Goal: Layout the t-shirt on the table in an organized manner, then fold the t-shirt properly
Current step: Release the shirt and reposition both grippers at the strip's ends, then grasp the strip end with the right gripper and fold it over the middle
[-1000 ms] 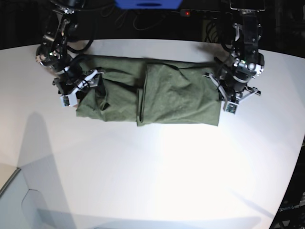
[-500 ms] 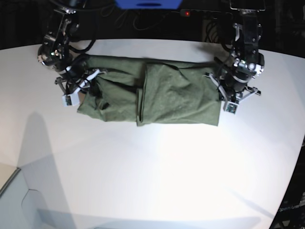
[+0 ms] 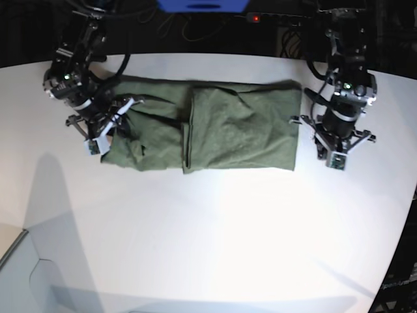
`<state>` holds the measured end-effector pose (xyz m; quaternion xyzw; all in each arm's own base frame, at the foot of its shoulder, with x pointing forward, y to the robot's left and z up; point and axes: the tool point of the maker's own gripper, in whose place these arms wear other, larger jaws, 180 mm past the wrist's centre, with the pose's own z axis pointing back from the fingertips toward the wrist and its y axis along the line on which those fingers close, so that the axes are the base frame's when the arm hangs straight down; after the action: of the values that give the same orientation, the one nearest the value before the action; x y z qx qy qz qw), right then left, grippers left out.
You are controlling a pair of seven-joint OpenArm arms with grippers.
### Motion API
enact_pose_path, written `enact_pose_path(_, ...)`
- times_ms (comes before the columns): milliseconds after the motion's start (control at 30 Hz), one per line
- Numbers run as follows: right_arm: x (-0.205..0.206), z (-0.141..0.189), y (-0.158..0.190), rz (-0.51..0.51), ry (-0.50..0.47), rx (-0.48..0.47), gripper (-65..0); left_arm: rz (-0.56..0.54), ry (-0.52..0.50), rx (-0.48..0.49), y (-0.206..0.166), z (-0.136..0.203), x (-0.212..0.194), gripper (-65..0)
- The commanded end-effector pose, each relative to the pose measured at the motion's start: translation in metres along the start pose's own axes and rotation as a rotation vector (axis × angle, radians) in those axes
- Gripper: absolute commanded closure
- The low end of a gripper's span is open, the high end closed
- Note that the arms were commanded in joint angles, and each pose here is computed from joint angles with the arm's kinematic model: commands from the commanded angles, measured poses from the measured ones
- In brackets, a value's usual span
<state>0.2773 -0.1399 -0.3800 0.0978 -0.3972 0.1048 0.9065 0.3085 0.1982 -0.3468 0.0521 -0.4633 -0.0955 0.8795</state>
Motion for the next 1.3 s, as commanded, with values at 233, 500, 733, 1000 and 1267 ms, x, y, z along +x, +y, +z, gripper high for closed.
enact_pose_path(233, 0.028, 0.014, 0.007, 0.037, -0.068, -0.012, 0.0, 0.056, 0.094, 0.074, 0.031, -0.010, -0.038, 0.0)
enact_pose_path(500, 0.040, 0.020, 0.034, 0.089, -0.100, 0.034, 0.0, 0.060, 0.191, 0.010, 0.009, -0.025, -0.071, 0.0)
enact_pose_path(733, 0.051, 0.019, 0.076, 0.161, -0.125, 0.134, 0.0, 0.008, 0.263, -0.090, -0.030, -0.027, -0.084, 0.0)
enact_pose_path(1000, 0.059, 0.016, 0.148, 0.260, -0.150, 0.318, 0.0, -0.010, 0.281, -0.111, -0.040, -0.026, -0.087, 0.0)
enact_pose_path(1267, 0.102, 0.011, 0.206, 0.364, -0.246, 0.457, 0.0, -0.006, 0.274, -0.111, -0.040, -0.025, -0.084, 0.0)
